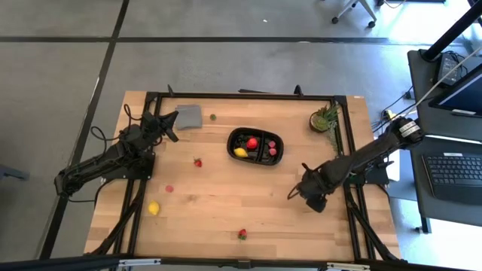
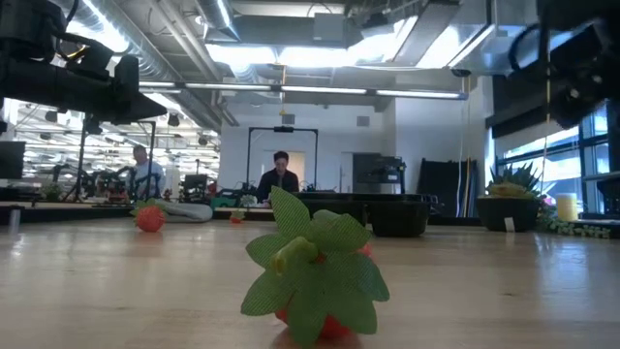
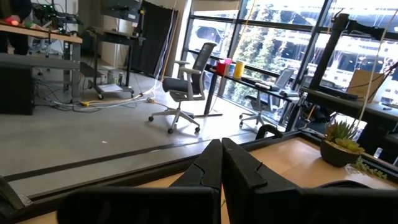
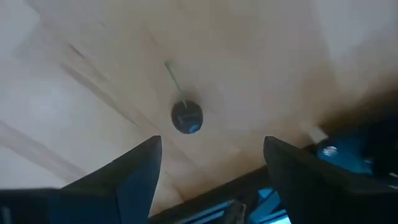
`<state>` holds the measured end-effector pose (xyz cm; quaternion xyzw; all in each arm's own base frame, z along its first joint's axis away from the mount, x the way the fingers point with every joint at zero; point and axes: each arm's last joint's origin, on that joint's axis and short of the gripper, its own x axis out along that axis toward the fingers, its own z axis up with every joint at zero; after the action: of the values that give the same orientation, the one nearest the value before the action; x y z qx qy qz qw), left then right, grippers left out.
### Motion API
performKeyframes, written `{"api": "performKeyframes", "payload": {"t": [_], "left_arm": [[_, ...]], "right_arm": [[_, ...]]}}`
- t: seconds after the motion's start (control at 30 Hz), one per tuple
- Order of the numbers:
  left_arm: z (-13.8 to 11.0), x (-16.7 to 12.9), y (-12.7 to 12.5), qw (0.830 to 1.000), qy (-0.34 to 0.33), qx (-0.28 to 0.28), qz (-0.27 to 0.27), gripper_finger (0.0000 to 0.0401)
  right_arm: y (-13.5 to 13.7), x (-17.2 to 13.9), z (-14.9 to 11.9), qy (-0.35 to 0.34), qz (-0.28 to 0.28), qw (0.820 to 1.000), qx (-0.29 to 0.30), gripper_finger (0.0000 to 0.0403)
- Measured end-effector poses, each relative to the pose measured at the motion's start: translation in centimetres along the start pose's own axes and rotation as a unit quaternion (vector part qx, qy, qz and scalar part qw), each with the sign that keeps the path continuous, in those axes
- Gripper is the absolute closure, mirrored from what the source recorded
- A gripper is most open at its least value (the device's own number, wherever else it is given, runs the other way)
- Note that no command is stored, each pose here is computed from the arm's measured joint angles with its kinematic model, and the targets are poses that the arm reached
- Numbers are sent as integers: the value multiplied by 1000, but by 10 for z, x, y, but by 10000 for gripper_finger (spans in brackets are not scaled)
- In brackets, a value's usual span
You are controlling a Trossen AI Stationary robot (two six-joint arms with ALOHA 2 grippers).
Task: Pick and placing Produce into tupperware
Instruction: Put the black cherry into the black container
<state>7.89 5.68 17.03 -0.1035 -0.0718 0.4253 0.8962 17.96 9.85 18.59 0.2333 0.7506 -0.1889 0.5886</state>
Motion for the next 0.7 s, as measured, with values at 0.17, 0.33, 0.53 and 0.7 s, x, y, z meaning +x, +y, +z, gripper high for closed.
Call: {"api": "performKeyframes", "payload": {"t": [0.17, 0.33, 0.53, 0.7], "left_arm": [[0, 0, 0, 1000, 0, 0, 0, 401], [0, 0, 0, 1000, 0, 0, 0, 401], [0, 0, 0, 1000, 0, 0, 0, 401], [0, 0, 0, 1000, 0, 0, 0, 401]], "right_arm": [[1, 24, -5, 10, 30, 999, -6, 118], [0, 39, -6, 3, 45, 999, -1, 118], [-7, 54, -5, 2, 51, 999, 12, 118], [-10, 59, -5, 0, 56, 998, 13, 119]]}}
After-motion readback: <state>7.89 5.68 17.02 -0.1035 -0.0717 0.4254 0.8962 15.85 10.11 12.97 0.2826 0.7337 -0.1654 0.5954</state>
